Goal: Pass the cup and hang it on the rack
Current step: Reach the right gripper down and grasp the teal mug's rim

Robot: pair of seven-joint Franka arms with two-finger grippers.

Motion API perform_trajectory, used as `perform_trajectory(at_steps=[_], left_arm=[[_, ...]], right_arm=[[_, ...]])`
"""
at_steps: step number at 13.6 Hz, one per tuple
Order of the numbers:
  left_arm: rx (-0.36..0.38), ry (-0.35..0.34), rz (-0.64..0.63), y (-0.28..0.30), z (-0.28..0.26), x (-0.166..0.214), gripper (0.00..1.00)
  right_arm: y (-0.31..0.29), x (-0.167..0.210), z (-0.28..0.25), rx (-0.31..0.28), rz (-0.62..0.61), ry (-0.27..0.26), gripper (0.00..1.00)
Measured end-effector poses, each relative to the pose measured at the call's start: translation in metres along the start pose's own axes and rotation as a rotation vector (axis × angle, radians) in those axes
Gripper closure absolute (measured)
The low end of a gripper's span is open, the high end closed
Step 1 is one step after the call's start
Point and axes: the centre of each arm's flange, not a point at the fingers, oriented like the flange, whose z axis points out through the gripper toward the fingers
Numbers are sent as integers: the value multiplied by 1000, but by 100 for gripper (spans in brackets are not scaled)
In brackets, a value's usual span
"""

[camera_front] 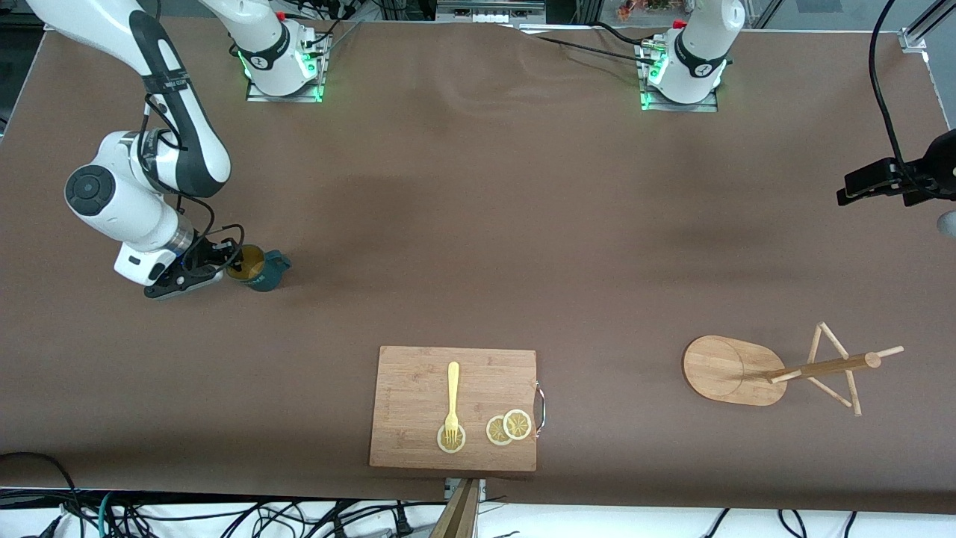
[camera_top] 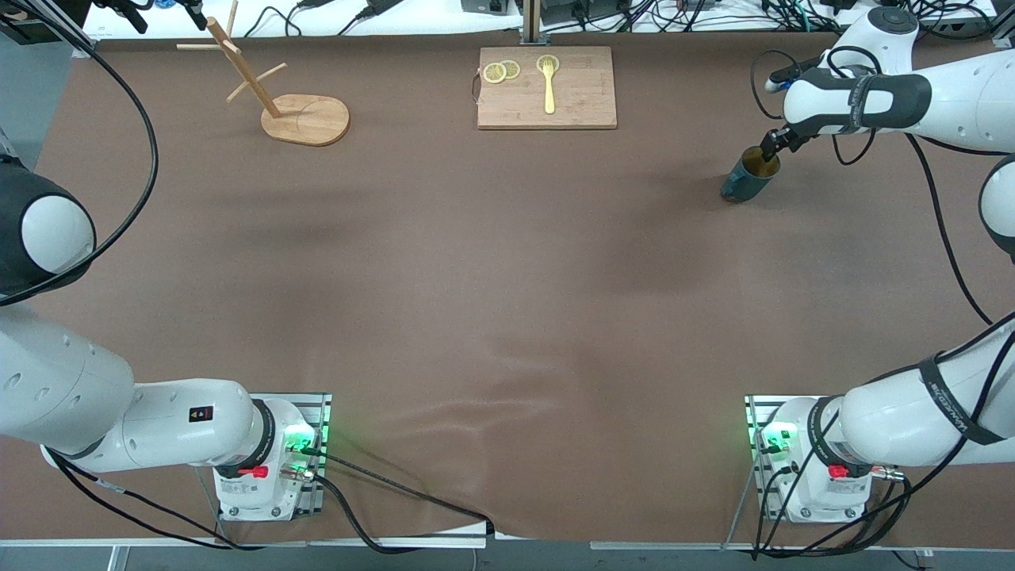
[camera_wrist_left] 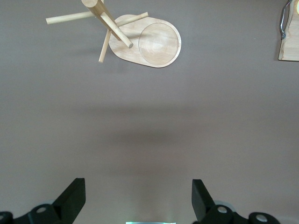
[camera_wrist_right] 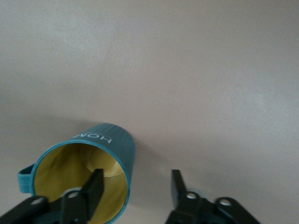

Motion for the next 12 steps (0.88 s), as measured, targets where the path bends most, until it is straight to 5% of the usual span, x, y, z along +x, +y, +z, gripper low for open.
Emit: perform_trajectory(at_steps=[5, 8, 12], left_arm=[[0, 0, 0, 0, 0, 0, 0], [0, 0, 0, 0, 0, 0, 0], [0, 0, 0, 0, 0, 0, 0]], right_arm=[[0, 0, 5, 3, -24, -7, 96], [1, 5, -5, 0, -26, 1, 96], [-2, 27, -59, 47, 35, -106, 96]])
